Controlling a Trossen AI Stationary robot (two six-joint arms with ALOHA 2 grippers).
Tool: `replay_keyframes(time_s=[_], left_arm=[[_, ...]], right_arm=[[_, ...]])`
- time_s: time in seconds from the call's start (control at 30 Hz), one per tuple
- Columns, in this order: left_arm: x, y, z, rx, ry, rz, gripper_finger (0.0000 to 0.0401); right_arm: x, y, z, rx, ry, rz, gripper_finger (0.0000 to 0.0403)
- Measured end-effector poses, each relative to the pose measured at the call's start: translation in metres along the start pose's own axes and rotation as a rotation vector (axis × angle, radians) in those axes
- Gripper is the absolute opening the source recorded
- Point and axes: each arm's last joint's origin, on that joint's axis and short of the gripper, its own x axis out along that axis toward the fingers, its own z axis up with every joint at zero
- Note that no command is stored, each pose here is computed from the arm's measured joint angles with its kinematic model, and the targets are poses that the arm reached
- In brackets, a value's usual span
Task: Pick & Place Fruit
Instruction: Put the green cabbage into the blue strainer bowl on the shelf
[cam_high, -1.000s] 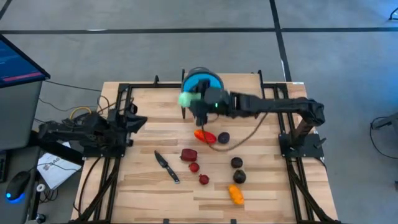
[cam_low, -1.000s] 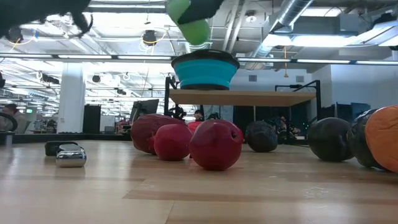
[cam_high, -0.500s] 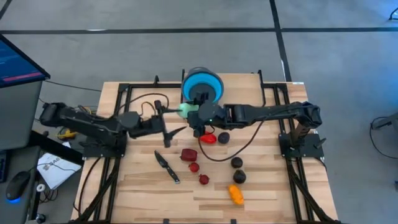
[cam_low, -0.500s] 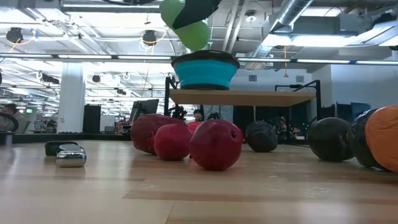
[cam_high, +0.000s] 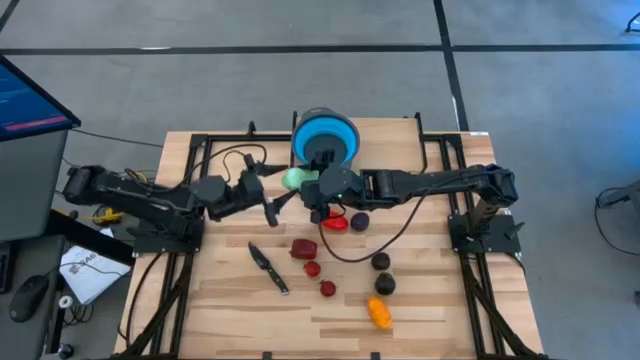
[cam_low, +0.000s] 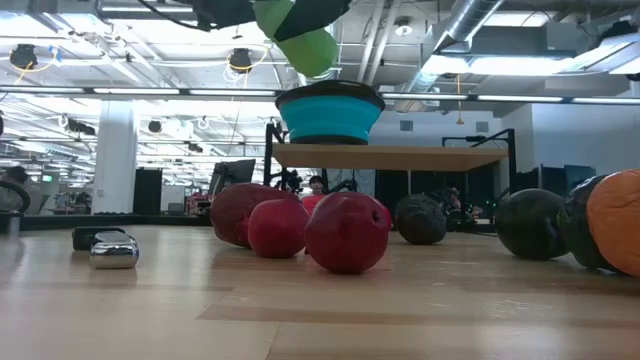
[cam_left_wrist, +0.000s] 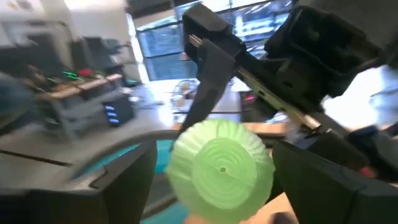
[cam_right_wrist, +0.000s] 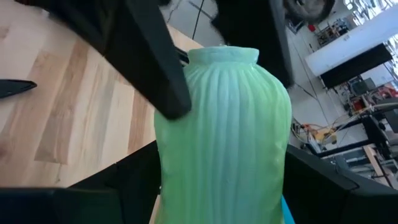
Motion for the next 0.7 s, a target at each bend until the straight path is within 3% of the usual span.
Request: replay_keyframes(time_s=[0.1, 0.2, 0.7], left_arm=[[0.004, 0.006, -0.001, -0.124, -0.007, -0.066, 0.0283], [0.007, 0.01, -0.001, -0.169, -0.008, -0.091, 0.0262], [0.007, 0.011, -0.001, -0.182, -0.007, -0.13, 0.0186]], right_arm=[[-0.002, 0.003, 0.001, -0.008, -0.003, 0.007, 0.028], [-0.002, 0.003, 0.001, -0.007, 0.0, 0.008, 0.028], [-0.005, 0.005, -0.001, 0.076, 0.025, 0.029, 0.0281]])
